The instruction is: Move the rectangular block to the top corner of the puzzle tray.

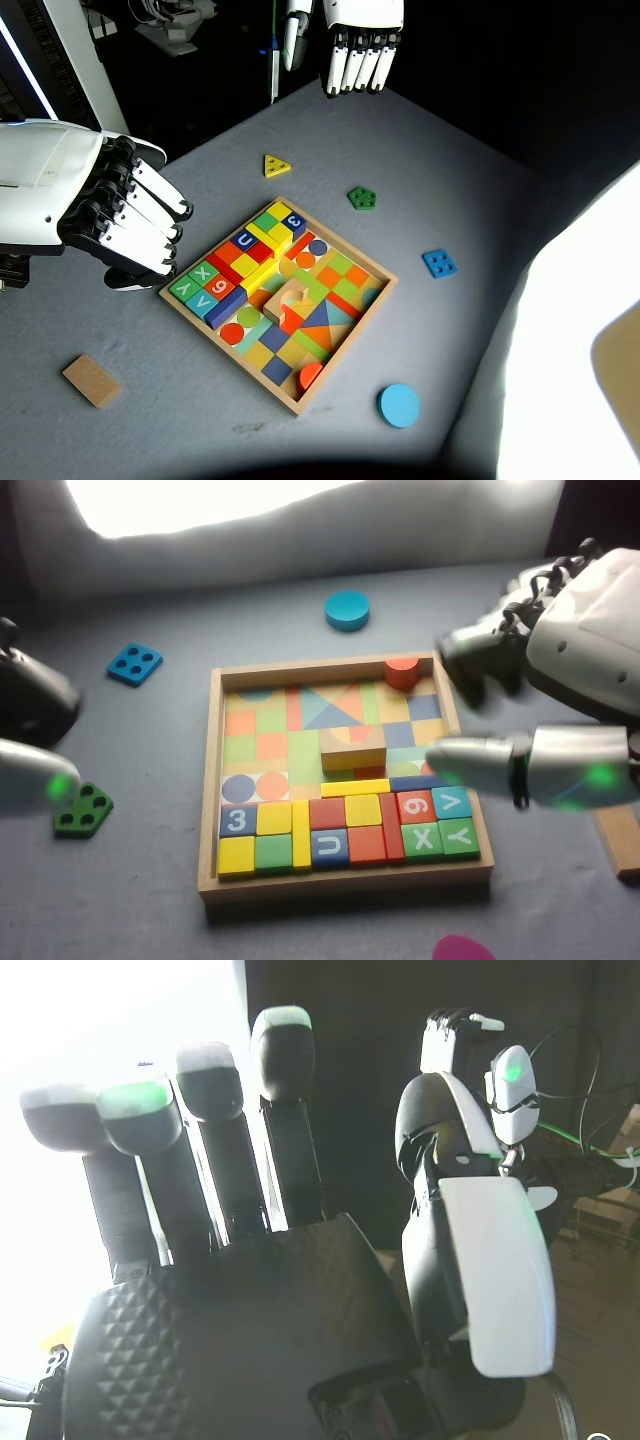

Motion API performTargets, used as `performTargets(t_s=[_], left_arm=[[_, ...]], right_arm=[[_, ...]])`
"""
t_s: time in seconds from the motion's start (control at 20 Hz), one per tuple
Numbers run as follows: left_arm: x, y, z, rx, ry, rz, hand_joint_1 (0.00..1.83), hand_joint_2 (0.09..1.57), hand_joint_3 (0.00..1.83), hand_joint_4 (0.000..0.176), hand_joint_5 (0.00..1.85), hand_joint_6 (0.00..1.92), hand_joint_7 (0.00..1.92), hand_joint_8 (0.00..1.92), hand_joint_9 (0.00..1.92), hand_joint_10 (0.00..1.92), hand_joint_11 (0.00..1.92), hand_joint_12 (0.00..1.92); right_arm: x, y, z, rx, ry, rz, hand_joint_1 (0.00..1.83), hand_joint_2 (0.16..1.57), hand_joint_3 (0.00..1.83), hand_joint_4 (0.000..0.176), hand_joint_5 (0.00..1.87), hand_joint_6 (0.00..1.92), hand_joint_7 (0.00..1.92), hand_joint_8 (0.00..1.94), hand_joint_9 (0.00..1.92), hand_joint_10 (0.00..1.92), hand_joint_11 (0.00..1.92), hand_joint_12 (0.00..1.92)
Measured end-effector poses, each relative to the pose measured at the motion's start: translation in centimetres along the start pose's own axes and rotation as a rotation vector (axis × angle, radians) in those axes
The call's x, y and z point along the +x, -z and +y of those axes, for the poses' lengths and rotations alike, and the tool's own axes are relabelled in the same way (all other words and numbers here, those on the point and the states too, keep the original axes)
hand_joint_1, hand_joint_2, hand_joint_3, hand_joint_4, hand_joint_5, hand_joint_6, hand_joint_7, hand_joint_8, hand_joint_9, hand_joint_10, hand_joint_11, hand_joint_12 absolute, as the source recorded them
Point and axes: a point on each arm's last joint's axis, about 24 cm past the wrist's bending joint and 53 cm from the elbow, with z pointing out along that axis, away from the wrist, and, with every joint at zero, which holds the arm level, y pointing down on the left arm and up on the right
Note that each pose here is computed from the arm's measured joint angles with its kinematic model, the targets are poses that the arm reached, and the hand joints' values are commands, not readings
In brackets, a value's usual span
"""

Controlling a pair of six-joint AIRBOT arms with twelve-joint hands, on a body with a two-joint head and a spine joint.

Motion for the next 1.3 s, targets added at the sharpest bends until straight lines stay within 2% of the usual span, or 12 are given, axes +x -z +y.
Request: performTargets(t_s=[0.05,0.15,0.25,0.4,0.55,0.65,0.75,0.8,0.9,0.95,1.05,1.3], left_arm=[[0.0,0.0,0.0,0.000,0.000,0.000,0.00,1.15,0.01,0.027,0.00,0.00,0.00,0.00,0.00,0.00,0.00,0.16],[-0.2,0.0,-0.1,0.003,0.000,-0.009,0.00,1.15,0.00,0.031,0.00,0.00,0.00,0.00,0.00,0.00,0.00,0.24],[-0.1,0.0,0.0,0.001,0.000,-0.003,0.00,1.14,0.00,0.034,0.00,0.00,0.00,0.00,0.00,0.00,0.00,0.22],[-0.1,0.0,0.0,0.001,0.000,-0.004,0.00,1.14,0.00,0.039,0.00,0.00,0.00,0.00,0.00,0.00,0.00,0.16],[-0.1,0.0,0.0,0.001,0.000,-0.004,0.00,1.14,0.00,0.039,0.00,0.00,0.00,0.00,0.00,0.00,0.00,0.19],[-0.1,0.0,0.0,0.001,0.000,-0.004,0.00,1.15,0.00,0.045,0.00,0.00,0.00,0.00,0.00,0.00,0.00,0.16],[-0.1,0.0,0.0,0.002,0.000,-0.004,0.00,1.15,0.00,0.049,0.00,0.00,0.01,0.00,0.00,0.00,0.00,0.18],[-0.1,0.0,0.0,0.001,0.000,-0.004,0.00,1.15,0.00,0.049,0.00,0.00,0.00,0.00,0.00,0.00,0.00,0.18],[-0.1,0.0,0.0,0.001,0.000,-0.004,0.00,1.16,0.00,0.041,0.00,0.00,0.00,0.00,0.00,0.00,0.00,0.15],[-0.1,0.0,0.0,0.001,0.000,-0.004,0.00,1.16,0.00,0.040,0.00,0.00,0.00,0.00,0.00,0.00,0.00,0.15],[-0.1,0.0,0.1,0.000,0.002,-0.005,0.00,1.16,0.00,0.045,0.00,0.00,0.00,0.00,0.00,0.00,0.00,0.16],[-0.2,0.0,0.1,0.000,0.002,-0.005,0.00,1.16,0.00,0.040,0.00,0.00,0.00,0.00,0.00,0.00,0.00,0.17]], right_arm=[[0.1,0.0,0.0,-0.001,0.002,0.004,0.00,1.12,0.02,0.000,0.10,0.01,0.08,0.00,0.06,0.00,0.00,0.19],[0.0,0.0,0.1,-0.002,0.002,0.000,0.00,1.12,0.01,0.000,0.07,0.00,0.05,0.00,0.03,0.00,0.00,0.08],[0.4,0.0,-0.3,0.012,-0.011,0.015,0.00,1.11,0.00,0.000,0.08,0.00,0.05,0.00,0.03,0.00,0.00,0.09],[1.9,-0.5,-1.4,0.066,0.024,0.062,0.00,1.10,0.00,0.000,0.09,0.00,0.06,0.00,0.03,0.00,0.00,0.11],[3.5,-1.5,-2.9,0.096,0.002,0.109,0.00,1.09,0.00,0.037,0.27,0.04,0.09,0.00,0.06,0.01,0.00,0.25],[4.3,-2.3,-4.1,0.116,0.002,0.138,0.00,1.08,0.00,0.046,0.56,0.05,0.09,0.00,0.05,0.00,0.00,0.19],[5.0,-2.8,-4.7,0.126,-0.004,0.156,0.00,1.08,0.00,0.039,0.69,0.04,0.08,0.00,0.02,0.01,0.00,0.04],[5.6,-3.3,-5.2,0.142,-0.014,0.175,0.00,1.09,0.00,0.043,0.74,0.03,0.10,0.00,0.00,0.00,0.00,0.01],[6.2,-4.1,-5.9,0.154,-0.023,0.195,0.00,1.09,0.00,0.039,0.80,0.04,0.14,0.02,0.00,0.00,0.00,0.00],[6.3,-4.4,-6.1,0.155,-0.027,0.193,0.00,1.09,0.00,0.043,0.80,0.04,0.14,0.01,0.00,0.00,0.00,0.00],[6.6,-5.3,-6.0,0.152,-0.032,0.189,0.00,1.09,0.00,0.035,0.80,0.04,0.16,0.02,0.00,0.00,0.00,0.00],[8.2,-7.2,-5.3,0.134,-0.034,0.206,0.00,1.09,0.00,0.036,0.80,0.03,0.17,0.02,0.00,0.00,0.00,0.00]])
